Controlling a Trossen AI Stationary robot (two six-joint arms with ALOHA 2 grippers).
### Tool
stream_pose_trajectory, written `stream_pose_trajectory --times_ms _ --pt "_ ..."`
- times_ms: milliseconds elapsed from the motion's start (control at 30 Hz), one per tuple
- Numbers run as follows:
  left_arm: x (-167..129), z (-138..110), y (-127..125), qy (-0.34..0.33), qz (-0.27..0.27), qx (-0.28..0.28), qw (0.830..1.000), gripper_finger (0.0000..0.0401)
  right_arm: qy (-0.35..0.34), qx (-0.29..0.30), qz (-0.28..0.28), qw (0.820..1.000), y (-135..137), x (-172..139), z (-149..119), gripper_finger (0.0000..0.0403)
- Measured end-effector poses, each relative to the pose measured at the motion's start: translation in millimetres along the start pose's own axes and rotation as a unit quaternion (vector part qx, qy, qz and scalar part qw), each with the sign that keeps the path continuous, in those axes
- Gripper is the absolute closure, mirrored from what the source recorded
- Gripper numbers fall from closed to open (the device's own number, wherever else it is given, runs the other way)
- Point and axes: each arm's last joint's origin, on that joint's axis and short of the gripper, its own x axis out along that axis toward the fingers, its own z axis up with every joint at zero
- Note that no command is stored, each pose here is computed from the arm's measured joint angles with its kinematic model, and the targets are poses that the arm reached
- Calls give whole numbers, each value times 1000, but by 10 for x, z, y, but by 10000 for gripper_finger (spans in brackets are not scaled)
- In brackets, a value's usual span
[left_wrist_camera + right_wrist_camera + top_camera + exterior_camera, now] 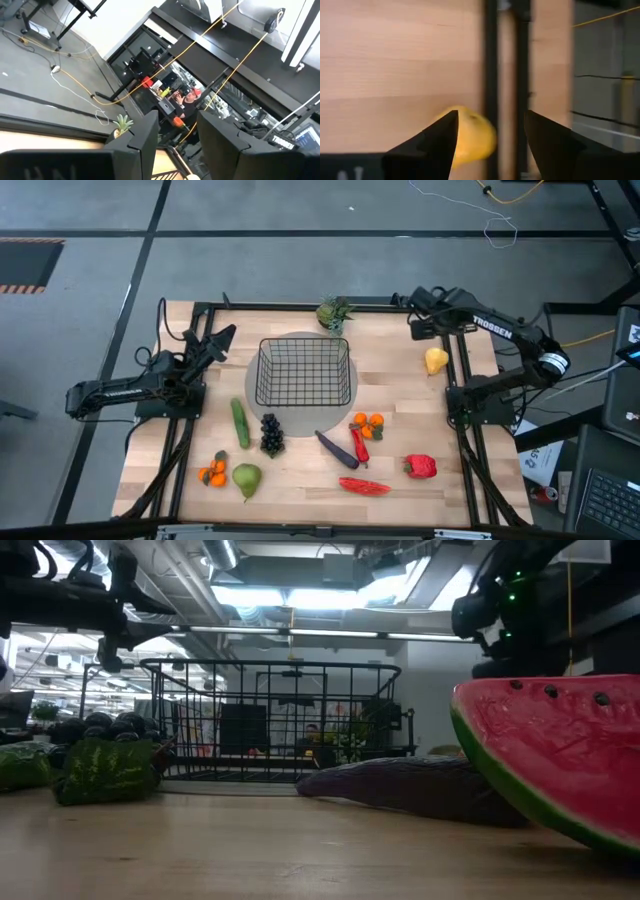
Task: Build produce basket
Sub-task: Put the yellow pear into the black wire basket
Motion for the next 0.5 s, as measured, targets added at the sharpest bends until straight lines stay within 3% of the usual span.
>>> stream_pose_trajectory --times_ms 300,500 --pt "0 0 0 0 0 5 1000 268 45 -29 -74 996 -94 249 -174 175" --pt "0 0 0 0 0 2 1000 268 53 -21 -73 996 -39 580 -351 175"
